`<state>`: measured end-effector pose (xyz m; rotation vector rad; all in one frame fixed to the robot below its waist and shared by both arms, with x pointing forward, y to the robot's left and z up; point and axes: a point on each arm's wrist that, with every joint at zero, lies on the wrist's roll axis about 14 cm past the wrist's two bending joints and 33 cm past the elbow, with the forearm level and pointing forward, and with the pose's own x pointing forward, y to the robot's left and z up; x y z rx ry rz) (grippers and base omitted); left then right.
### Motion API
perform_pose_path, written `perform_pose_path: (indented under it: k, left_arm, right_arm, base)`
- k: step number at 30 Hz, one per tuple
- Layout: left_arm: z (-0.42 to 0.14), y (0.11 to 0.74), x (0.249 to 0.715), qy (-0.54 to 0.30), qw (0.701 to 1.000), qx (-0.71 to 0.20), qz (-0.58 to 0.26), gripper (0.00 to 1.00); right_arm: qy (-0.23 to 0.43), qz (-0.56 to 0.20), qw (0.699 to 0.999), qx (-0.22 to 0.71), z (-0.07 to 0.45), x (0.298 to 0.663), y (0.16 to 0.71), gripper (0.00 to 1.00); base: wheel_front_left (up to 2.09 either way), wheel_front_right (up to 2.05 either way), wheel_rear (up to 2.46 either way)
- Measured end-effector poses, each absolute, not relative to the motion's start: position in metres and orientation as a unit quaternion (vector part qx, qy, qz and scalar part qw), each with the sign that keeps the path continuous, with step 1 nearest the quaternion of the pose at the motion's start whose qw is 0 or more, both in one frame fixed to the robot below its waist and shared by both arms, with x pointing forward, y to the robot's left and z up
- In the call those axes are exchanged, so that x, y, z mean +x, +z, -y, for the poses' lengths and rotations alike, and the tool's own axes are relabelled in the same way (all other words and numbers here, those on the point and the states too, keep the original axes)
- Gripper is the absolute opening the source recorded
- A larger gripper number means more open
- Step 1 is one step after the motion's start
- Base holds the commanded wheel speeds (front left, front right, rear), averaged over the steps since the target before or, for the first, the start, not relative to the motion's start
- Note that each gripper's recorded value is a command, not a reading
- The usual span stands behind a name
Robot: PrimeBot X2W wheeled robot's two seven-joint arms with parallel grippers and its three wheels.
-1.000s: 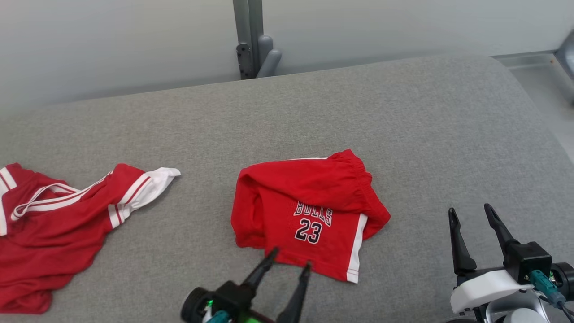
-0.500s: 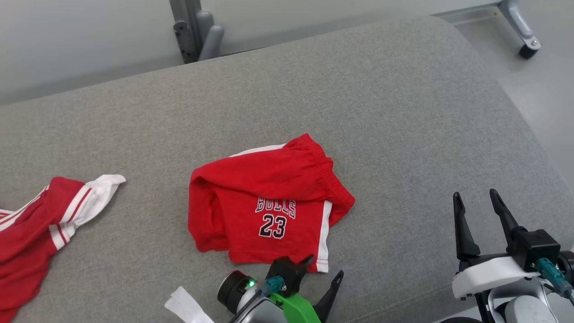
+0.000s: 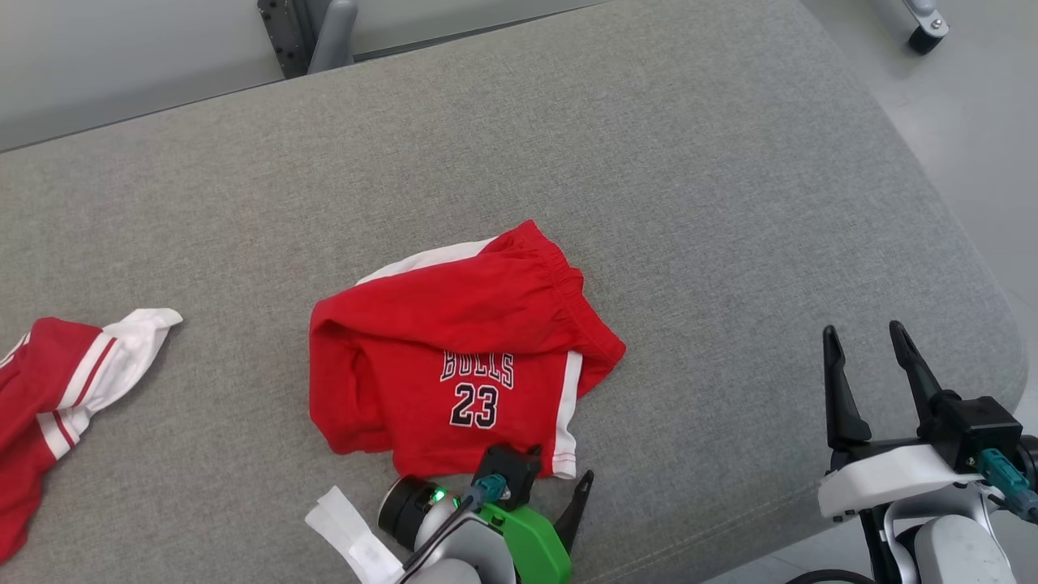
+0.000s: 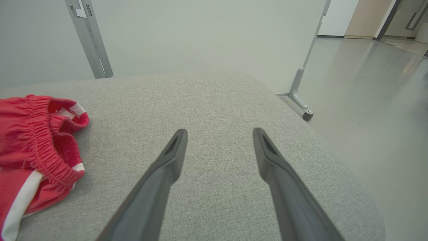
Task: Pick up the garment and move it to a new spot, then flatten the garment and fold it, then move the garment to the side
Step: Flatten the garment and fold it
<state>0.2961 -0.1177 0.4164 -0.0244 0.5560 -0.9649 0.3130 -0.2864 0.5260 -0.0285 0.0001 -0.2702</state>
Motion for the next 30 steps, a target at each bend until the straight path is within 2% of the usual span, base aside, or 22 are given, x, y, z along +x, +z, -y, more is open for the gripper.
perform_pose_path:
  k: [4, 5, 6, 7, 8, 13, 18, 20, 25, 30]
  left_arm:
    - [0.116, 0.411, 0.296, -0.457, 0.848, -0.008, -0.269, 1.00]
    - [0.116, 0.410, 0.296, -0.457, 0.847, -0.007, -0.270, 0.85]
    - [0.116, 0.409, 0.296, -0.457, 0.848, -0.005, -0.269, 0.64]
    - [0.115, 0.408, 0.297, -0.457, 0.848, 0.000, -0.268, 0.20]
    - [0.114, 0.407, 0.298, -0.457, 0.848, 0.002, -0.268, 0.00]
    - [0.111, 0.406, 0.299, -0.455, 0.850, 0.007, -0.265, 0.00]
    - [0.116, 0.424, 0.311, -0.443, 0.858, -0.040, -0.256, 0.00]
    - [0.117, 0.448, 0.335, -0.441, 0.869, -0.048, -0.219, 0.00]
    - [0.102, 0.533, 0.402, -0.443, 0.891, -0.001, -0.099, 0.00]
    - [0.088, 0.617, 0.425, -0.468, 0.882, 0.044, -0.034, 0.00]
  right_arm:
    - [-0.134, 0.001, 0.991, -0.013, 0.286, 0.316, 0.526, 1.00]
    - [-0.133, 0.001, 0.991, -0.013, 0.286, 0.316, 0.526, 1.00]
    - [-0.133, 0.001, 0.991, -0.013, 0.286, 0.316, 0.526, 1.00]
    - [-0.133, 0.001, 0.991, -0.012, 0.286, 0.317, 0.526, 1.00]
    - [-0.133, 0.001, 0.991, -0.012, 0.286, 0.317, 0.526, 1.00]
    - [-0.132, 0.004, 0.991, -0.009, 0.285, 0.317, 0.528, 1.00]
    - [-0.132, 0.010, 0.991, -0.006, 0.285, 0.316, 0.531, 1.00]
    - [-0.133, 0.011, 0.991, -0.005, 0.285, 0.315, 0.531, 1.00]
    - [-0.128, 0.007, 0.992, 0.004, 0.280, 0.312, 0.527, 1.00]
    - [-0.128, 0.009, 0.992, 0.018, 0.279, 0.308, 0.527, 1.00]
  base:
    - [0.00, 0.00, 0.00]
    - [0.00, 0.00, 0.00]
    - [0.00, 0.00, 0.00]
    - [0.00, 0.00, 0.00]
    - [0.00, 0.00, 0.00]
    - [0.00, 0.00, 0.00]
    - [0.00, 0.00, 0.00]
    - [0.00, 0.00, 0.00]
    - [0.00, 0.00, 0.00]
    - [0.00, 0.00, 0.00]
